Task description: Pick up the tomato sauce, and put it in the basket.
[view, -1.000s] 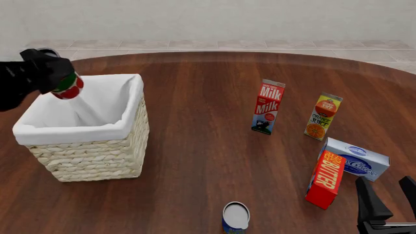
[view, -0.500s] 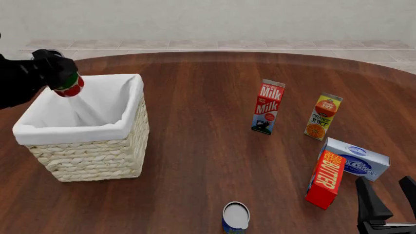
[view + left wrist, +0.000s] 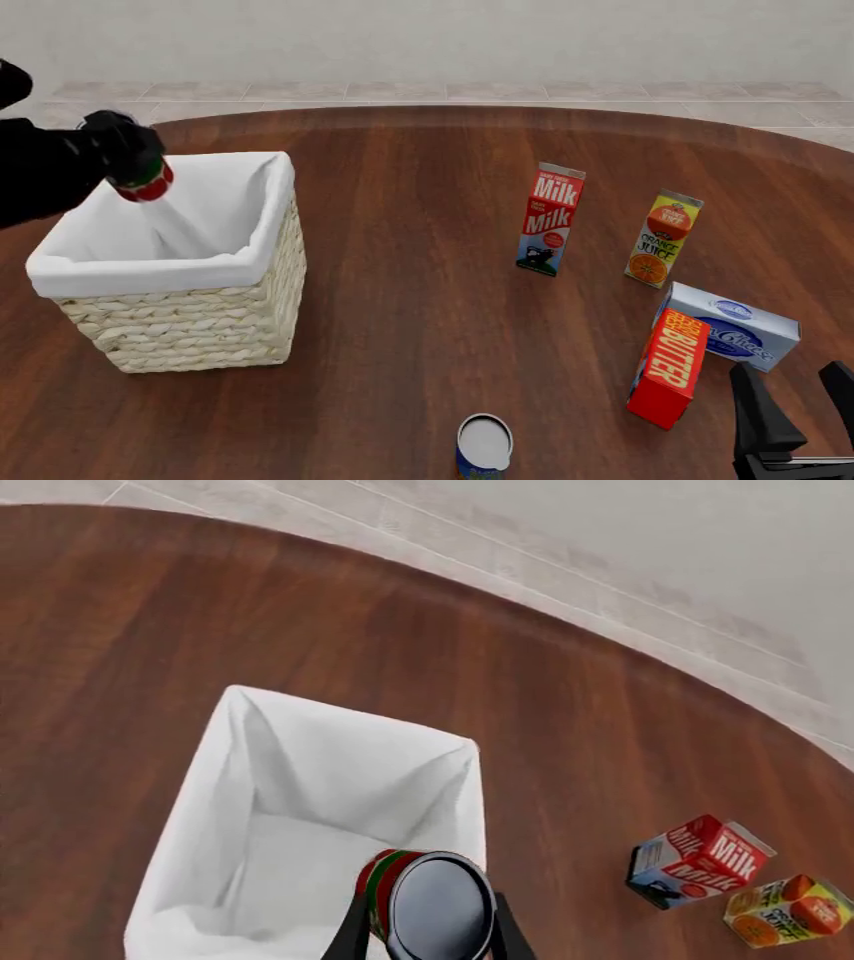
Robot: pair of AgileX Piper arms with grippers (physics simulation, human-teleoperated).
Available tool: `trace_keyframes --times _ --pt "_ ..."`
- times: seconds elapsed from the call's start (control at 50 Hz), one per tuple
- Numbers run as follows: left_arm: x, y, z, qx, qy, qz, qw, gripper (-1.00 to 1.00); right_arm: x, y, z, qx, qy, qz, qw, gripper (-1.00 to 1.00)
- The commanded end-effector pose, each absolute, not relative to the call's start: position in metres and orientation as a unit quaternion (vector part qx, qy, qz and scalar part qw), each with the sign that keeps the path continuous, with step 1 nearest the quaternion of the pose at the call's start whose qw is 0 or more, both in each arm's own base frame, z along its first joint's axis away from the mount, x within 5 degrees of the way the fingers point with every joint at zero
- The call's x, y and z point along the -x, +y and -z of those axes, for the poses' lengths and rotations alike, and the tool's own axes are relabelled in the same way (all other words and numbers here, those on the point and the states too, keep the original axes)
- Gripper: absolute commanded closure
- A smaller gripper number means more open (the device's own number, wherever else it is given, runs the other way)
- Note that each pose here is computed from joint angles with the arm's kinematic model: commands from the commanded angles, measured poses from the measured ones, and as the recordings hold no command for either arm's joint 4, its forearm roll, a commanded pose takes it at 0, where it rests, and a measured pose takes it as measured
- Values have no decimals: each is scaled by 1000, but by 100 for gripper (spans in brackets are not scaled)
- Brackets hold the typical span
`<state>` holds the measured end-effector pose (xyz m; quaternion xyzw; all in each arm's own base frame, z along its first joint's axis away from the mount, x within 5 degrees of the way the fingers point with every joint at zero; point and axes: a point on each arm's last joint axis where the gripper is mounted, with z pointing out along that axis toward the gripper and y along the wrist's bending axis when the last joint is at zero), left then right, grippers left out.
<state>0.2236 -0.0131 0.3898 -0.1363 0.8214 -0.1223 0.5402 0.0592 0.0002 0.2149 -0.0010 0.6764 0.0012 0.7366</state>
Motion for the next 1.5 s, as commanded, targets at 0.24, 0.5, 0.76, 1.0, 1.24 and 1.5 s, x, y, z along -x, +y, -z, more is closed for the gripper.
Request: trace_keyframes --times 0.24,0.5,0.76,1.0,1.24,1.5 --pt "-242 -6 -372 133 832 99 530 100 -59 0 -215 0 676 0 737 -100" --pt "-253 -3 -362 135 838 90 521 100 -59 0 -215 0 676 0 737 -100" --pt "-262 0 -354 138 842 84 514 100 -59 0 -215 0 676 0 737 -100" --pt "-270 1 -344 139 847 81 507 100 -59 0 -215 0 676 0 737 -100" --pt "-280 1 -337 138 849 80 504 100 -59 0 -215 0 676 0 737 -100" --pt "-287 1 -334 137 850 78 502 100 -59 0 -215 0 676 0 737 -100"
